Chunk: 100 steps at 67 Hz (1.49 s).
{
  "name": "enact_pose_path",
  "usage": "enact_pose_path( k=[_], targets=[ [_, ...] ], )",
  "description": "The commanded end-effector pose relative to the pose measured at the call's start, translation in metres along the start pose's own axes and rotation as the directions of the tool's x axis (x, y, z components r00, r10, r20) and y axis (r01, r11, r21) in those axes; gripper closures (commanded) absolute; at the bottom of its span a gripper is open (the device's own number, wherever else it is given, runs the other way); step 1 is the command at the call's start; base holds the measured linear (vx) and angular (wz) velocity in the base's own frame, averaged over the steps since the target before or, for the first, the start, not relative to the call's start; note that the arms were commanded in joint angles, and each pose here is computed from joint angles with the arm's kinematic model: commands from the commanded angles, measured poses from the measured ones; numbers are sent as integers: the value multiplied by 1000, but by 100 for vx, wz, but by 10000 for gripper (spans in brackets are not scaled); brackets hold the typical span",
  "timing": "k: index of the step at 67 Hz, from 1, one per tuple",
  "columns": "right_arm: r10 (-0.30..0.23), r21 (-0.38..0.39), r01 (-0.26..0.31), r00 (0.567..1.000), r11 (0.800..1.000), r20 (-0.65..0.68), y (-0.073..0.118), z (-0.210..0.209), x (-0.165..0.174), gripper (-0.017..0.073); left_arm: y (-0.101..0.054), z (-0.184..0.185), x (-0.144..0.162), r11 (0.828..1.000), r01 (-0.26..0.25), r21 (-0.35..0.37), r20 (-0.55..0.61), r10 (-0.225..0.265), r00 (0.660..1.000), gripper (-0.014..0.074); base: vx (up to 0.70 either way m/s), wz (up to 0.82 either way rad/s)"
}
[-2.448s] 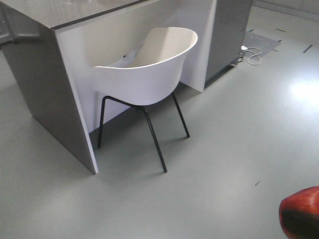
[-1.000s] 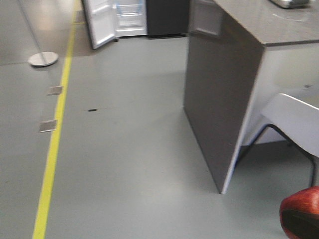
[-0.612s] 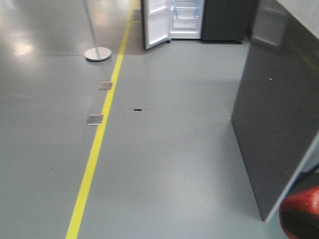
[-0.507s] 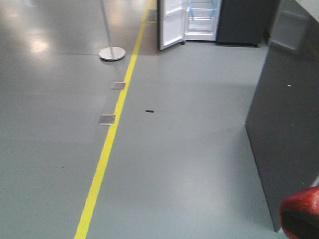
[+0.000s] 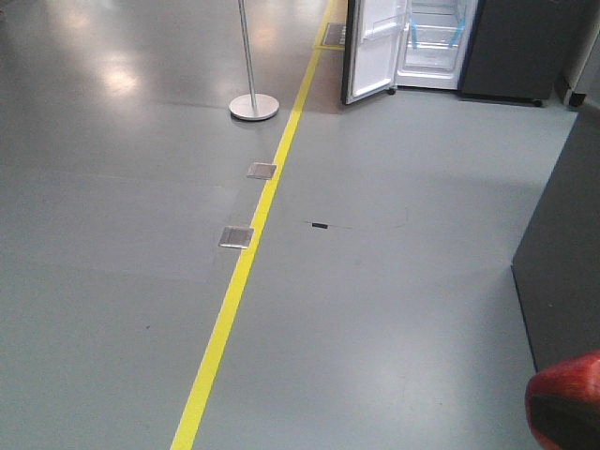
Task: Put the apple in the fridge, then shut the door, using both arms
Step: 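Drive the base away from the counter toward the refrigerator, then drive toward the open refrigerator door holding the apple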
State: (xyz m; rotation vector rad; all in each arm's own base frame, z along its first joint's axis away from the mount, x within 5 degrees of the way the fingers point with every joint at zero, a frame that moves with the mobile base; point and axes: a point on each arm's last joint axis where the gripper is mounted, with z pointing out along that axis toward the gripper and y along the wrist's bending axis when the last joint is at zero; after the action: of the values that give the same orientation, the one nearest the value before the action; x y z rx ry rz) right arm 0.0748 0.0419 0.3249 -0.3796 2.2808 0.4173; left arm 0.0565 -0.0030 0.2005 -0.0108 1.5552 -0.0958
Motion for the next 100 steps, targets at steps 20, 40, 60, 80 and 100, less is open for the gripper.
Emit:
enact_pose_path(
  k=[20, 40, 60, 80, 100],
  targets=[
    [-7, -4, 7, 996, 1000, 87, 2, -6, -12, 427, -1, -2, -13, 1000, 3, 6, 99, -4, 995, 600, 25, 2],
    [-7, -4, 7, 996, 1000, 87, 2, -6, -12, 427, -1, -2, -13, 1000, 3, 6, 99, -4, 995, 600, 27, -3],
    [-7, -4, 7, 996, 1000, 87, 2, -6, -12, 427, -1, -2, -13, 1000, 3, 6, 99, -4, 995, 600, 29, -3],
    [-7, -4, 7, 996, 1000, 87, 2, -6, -12, 427, -1, -2, -13, 1000, 3, 6, 99, -4, 995, 600, 29, -8],
    [-7, -4, 7, 996, 1000, 87, 2, -6, -12, 427, -1, -2, -13, 1000, 3, 6, 99, -4, 995, 600, 30, -12]
  ],
)
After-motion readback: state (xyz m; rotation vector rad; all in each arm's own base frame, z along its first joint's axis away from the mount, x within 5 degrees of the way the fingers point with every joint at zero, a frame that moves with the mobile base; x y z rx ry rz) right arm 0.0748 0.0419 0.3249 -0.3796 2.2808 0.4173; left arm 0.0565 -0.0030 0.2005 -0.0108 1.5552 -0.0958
